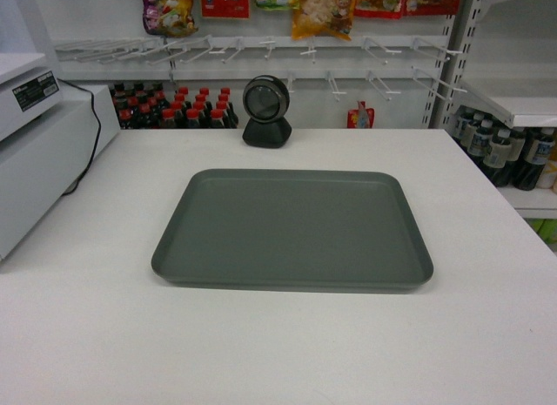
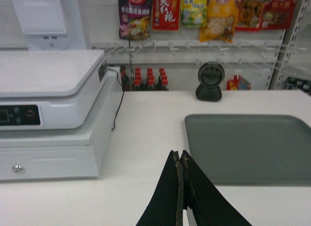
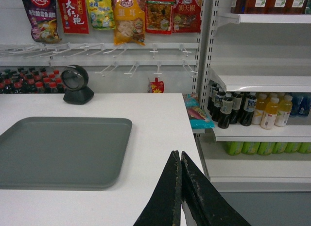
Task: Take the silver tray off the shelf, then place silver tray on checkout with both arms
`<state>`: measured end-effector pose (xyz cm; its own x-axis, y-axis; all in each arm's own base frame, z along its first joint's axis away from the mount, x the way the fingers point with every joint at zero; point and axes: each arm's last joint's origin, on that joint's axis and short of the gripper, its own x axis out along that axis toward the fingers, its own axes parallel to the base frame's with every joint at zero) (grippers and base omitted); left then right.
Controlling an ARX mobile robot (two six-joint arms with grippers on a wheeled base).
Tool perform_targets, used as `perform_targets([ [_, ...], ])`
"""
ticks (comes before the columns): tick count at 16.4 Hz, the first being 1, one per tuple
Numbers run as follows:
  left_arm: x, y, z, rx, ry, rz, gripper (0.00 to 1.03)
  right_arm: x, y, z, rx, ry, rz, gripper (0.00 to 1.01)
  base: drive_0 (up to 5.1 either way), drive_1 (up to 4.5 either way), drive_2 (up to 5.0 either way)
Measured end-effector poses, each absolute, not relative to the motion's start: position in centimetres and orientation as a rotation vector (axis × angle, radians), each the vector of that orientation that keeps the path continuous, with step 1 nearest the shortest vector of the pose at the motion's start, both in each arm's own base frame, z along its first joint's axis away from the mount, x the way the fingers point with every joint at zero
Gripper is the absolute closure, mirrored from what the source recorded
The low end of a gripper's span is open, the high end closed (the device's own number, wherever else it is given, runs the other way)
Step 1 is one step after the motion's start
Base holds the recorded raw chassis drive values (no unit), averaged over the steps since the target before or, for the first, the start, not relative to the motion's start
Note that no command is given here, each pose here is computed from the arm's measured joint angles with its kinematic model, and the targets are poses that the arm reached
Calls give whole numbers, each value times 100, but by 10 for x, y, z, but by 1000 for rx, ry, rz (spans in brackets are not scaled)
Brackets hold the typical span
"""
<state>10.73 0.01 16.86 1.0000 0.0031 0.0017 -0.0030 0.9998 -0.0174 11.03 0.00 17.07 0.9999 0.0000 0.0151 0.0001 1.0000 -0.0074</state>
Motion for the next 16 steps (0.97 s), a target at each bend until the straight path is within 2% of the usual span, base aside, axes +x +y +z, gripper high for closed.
perform_targets([
  [1,101,0,163,-17,46,0,102,109,0,170,-7,-14,0,100,0,0,0],
  [2,98,0,166,-17,-1,2,102,109,0,170,-7,-14,0,100,0,0,0],
  [4,98,0,166,-17,7,3,102,102,0,164,-7,39,4,100,0,0,0],
  [6,98,0,166,-17,-1,1,102,97,0,169,-7,-23,1,100,0,0,0],
  [8,98,0,166,-18,2,0,101,97,0,167,-7,-4,2,96,0,0,0],
  [9,98,0,166,-17,2,1,89,97,0,167,-7,-4,1,83,0,0,0],
  [12,98,0,166,-17,1,1,61,97,0,167,-7,-5,1,58,0,0,0],
  [16,98,0,166,-17,2,1,22,97,0,167,-7,-5,1,15,0,0,0],
])
